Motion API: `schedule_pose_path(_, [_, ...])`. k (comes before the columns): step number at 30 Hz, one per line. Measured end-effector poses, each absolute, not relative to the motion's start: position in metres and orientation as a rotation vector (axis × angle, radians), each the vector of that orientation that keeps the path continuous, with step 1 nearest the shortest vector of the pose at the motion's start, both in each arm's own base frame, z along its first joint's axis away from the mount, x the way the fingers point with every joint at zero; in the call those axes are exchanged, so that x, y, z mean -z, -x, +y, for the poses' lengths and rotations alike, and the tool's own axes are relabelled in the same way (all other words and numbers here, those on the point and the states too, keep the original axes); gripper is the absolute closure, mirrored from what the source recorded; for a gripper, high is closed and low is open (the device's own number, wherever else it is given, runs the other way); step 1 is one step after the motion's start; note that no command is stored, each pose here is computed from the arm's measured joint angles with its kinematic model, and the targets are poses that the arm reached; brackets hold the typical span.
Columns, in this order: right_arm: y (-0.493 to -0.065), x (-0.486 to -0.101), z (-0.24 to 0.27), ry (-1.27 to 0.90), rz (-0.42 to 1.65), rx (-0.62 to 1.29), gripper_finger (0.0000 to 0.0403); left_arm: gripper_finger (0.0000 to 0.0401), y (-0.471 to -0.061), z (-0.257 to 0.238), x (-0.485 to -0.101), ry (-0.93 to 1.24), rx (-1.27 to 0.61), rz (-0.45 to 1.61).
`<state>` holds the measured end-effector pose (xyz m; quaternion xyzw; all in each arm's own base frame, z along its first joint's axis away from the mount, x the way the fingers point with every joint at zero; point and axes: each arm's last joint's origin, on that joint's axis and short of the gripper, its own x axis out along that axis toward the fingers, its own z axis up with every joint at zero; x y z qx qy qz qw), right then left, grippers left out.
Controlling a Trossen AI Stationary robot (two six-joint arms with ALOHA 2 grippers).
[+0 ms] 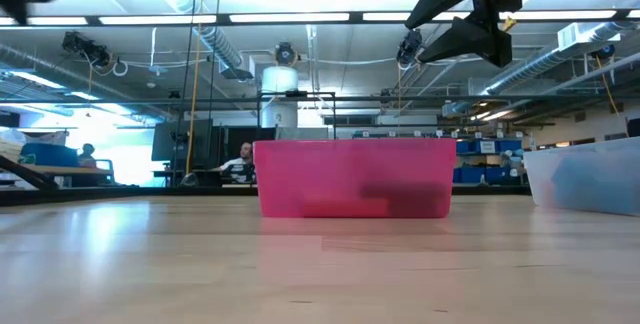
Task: Sort blocks by size
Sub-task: Put the blue 4 stud game piece into the blue bin
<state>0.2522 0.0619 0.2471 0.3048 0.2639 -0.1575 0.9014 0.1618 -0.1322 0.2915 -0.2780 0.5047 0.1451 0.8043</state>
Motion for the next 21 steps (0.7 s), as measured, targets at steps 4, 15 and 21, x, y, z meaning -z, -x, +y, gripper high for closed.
schedule_pose_path(4, [-0.252, -0.247, 0.062, -0.63, 0.546, 0.326, 0.0169, 0.0184, -0.156, -0.141, -0.285, 0.734, -0.435, 1.134])
schedule_pose_path(15, [-0.252, -0.247, 0.062, -0.631, 0.546, 0.326, 0.0171, 0.0184, -0.164, -0.159, -0.262, 0.755, -0.564, 1.216])
schedule_pose_path(21, [-0.252, -0.247, 0.062, -0.63, 0.546, 0.326, 0.0172, 0.0184, -0.171, -0.169, -0.247, 0.701, -0.562, 1.289])
